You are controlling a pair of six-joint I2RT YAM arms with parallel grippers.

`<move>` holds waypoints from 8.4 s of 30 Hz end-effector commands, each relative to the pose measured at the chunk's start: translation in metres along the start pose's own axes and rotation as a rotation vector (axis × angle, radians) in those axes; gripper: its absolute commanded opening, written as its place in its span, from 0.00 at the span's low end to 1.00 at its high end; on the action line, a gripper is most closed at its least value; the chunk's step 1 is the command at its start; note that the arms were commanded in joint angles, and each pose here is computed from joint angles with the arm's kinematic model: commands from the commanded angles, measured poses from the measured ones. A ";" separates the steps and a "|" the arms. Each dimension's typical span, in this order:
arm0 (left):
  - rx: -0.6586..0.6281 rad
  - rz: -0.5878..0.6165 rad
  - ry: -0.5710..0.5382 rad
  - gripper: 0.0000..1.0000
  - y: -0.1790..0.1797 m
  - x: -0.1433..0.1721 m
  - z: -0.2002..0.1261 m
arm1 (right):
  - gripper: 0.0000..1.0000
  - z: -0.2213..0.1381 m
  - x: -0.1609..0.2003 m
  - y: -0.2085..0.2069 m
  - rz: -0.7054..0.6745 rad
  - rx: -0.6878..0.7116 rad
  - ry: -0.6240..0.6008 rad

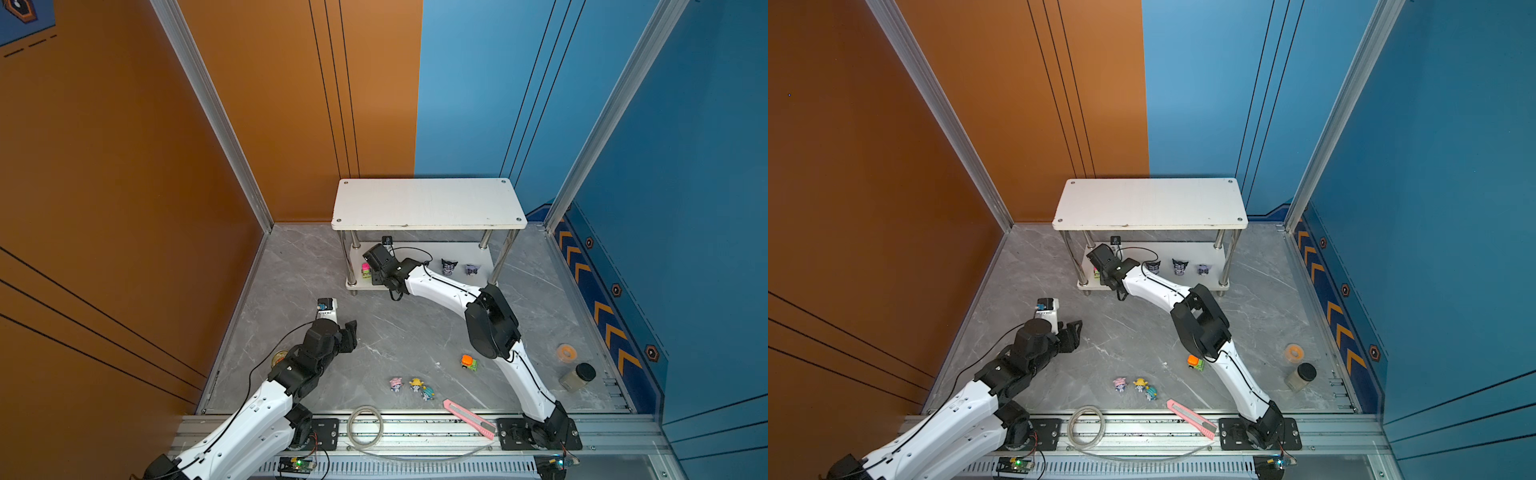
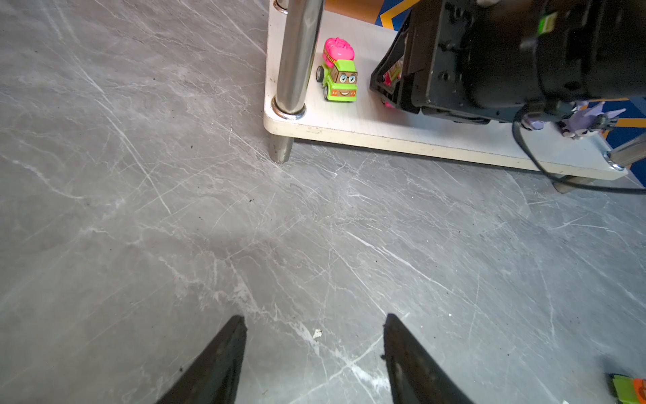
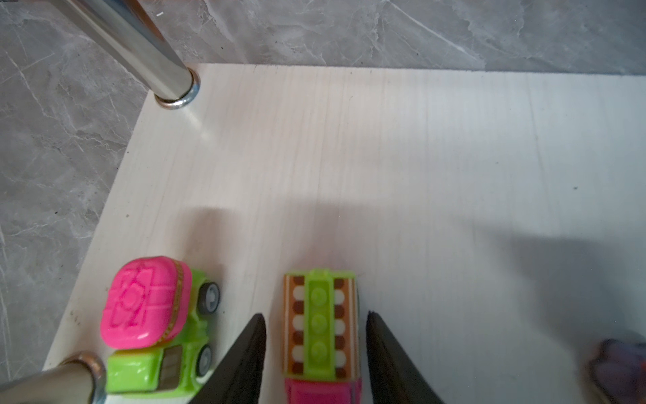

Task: Organize plastic toys on shelves
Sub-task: Place the plastic toy on the shelf, then pick up the plastic toy from the bottom-center of the table, then place the plastic toy on the shelf.

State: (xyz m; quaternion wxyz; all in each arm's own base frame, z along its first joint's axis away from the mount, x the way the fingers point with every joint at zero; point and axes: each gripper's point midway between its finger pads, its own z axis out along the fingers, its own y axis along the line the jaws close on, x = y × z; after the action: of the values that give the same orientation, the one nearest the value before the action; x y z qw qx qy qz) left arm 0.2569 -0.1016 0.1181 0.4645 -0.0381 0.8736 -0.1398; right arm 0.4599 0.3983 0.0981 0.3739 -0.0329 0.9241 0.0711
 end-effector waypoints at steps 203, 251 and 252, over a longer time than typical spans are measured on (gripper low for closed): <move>0.009 0.036 0.049 0.69 -0.007 0.018 0.005 | 0.32 -0.015 -0.008 -0.064 0.012 0.095 0.041; 0.017 0.033 0.046 0.70 -0.008 0.018 0.006 | 0.47 -0.013 -0.017 -0.059 0.069 0.062 0.029; 0.016 0.034 0.048 0.71 -0.008 0.018 0.007 | 0.47 -0.014 -0.017 -0.058 0.068 0.061 0.028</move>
State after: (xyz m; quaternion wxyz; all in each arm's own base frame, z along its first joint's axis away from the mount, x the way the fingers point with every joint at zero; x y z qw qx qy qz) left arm 0.2502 -0.1125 0.0992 0.4450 -0.0193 0.8854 -0.1328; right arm 0.4678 0.3384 0.1080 0.3557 0.0011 0.9332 0.0520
